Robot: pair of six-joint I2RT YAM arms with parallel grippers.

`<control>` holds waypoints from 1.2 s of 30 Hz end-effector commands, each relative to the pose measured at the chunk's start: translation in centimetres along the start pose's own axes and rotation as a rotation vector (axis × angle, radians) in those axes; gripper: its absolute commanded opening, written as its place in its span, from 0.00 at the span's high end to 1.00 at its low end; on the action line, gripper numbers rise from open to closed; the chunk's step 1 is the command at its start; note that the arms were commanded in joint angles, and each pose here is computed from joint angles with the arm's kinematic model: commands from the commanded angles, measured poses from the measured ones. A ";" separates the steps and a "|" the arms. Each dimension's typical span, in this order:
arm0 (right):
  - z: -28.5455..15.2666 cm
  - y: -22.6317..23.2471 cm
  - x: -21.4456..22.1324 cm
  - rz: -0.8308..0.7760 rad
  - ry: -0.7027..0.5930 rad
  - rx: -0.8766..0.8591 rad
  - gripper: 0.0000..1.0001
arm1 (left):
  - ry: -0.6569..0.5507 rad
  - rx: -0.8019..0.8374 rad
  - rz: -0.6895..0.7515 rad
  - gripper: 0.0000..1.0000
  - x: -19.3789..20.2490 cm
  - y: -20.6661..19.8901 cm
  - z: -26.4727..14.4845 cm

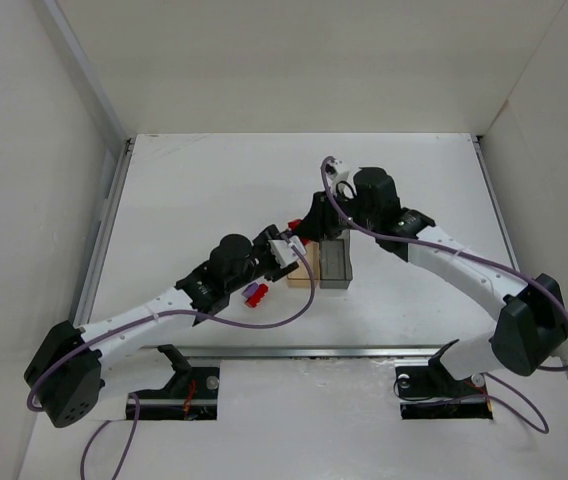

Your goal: Sort the legos into containers by color

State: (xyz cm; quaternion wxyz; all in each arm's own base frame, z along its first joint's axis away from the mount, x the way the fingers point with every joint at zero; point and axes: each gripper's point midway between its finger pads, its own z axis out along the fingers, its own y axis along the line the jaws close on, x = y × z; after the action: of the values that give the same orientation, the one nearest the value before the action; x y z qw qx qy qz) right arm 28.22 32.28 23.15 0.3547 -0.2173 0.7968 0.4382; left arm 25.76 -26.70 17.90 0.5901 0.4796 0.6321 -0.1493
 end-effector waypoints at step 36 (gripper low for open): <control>-8.4 -8.8 -6.4 0.060 -0.287 0.293 1.00 | 0.132 0.037 -0.029 1.00 1.7 -0.6 -1.4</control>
State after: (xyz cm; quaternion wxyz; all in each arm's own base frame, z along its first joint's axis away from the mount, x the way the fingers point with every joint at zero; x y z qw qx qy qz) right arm 33.29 24.24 23.13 0.4077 -0.1120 0.8189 0.3880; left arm 25.73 -26.01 17.76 0.5608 0.4908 0.6537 -0.1313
